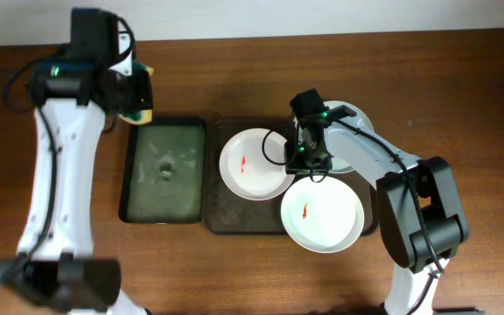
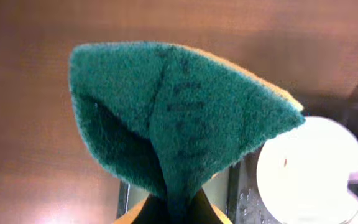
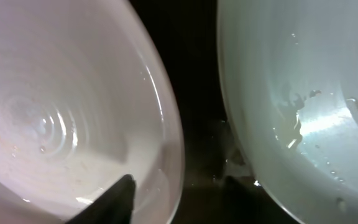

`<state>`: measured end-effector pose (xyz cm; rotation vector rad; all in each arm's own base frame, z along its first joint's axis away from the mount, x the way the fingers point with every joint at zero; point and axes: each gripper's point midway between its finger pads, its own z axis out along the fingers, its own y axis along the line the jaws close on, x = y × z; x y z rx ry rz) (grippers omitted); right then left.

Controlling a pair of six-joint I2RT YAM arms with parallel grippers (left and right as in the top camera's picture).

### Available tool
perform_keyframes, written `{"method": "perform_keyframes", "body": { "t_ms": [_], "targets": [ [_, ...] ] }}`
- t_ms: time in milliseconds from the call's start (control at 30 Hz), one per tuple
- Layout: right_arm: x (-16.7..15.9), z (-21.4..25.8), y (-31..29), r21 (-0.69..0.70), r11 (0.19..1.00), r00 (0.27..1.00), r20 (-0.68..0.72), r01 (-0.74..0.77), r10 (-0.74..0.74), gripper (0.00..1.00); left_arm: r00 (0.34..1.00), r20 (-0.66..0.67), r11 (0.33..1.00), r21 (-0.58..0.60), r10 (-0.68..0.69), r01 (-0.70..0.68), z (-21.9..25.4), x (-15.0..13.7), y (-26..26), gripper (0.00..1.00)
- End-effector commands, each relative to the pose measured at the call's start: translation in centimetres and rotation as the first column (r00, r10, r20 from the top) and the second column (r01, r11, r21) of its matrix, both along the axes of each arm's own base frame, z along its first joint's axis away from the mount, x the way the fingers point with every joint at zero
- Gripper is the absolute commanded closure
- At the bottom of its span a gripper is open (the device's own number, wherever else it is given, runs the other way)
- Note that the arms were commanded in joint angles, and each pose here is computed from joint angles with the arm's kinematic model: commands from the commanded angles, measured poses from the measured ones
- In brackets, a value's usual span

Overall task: Clean dirty plates on tray and stack at the side
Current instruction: 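Grasp the green sponge with left gripper and lift it out, then scrub the left white plate with the sponge in left gripper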

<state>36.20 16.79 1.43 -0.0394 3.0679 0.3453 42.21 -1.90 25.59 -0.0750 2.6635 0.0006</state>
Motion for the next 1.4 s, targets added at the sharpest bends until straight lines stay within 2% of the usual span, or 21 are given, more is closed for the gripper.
{"method": "perform_keyframes", "body": {
  "t_ms": [0,100,167,300,567,633,667,933,1133,1367],
  "targets": [
    [0.3,0.1,0.6,0.015,1.0,1.0,0.002,-0.008,0.008,0.56,0.987,-0.149,0.998,-0.022,-0.053,0.05,-3.8,0.8,-0.9,1.0],
    [0.2,0.1,0.6,0.013,1.0,1.0,-0.001,-0.009,0.009,0.57,0.96,-0.25,0.987,-0.126,-0.124,0.095,-6.9,0.4,-2.9,1.0],
    [0.2,0.1,0.6,0.013,1.0,1.0,-0.001,-0.009,0.009,0.68,0.948,-0.277,0.977,-0.189,-0.153,0.103,-8.1,0.5,-4.0,1.0],
    [0.2,0.1,0.6,0.013,1.0,1.0,-0.002,-0.008,0.008,0.78,0.942,-0.279,0.959,-0.259,-0.187,0.113,-8.1,0.4,-5.3,1.0],
    [0.0,0.1,0.6,0.011,1.0,1.0,-0.014,0.009,-0.008,0.75,0.937,-0.28,0.951,-0.279,-0.211,0.131,-8.1,0.1,-8.3,1.0],
    [0.0,0.1,0.6,0.013,1.0,1.0,-0.01,0.009,-0.008,0.92,0.938,-0.263,0.948,-0.28,-0.226,0.15,-8.2,0.4,-9.2,1.0],
    [0.1,0.1,0.6,0.013,1.0,1.0,-0.01,0.009,-0.008,0.96,0.938,-0.255,0.947,-0.28,-0.234,0.16,-8.2,0.5,-9.5,1.0],
    [0.1,0.1,0.6,0.013,1.0,1.0,-0.01,0.009,-0.009,0.96,0.926,-0.28,0.943,-0.285,-0.252,0.17,-10.3,-0.4,-13.3,1.0],
    [0.3,0.3,1.3,0.053,0.997,0.998,-0.017,0.053,-0.052,0.96,0.909,-0.348,0.96,-0.237,-0.23,0.152,-12.8,-2.0,-14.2,1.0],
    [0.9,0.5,1.9,0.088,0.981,0.985,-0.036,0.174,-0.171,0.96,0.894,-0.388,0.963,-0.233,-0.223,0.139,-14.7,-3.2,-15.0,1.0]
  ]
}}
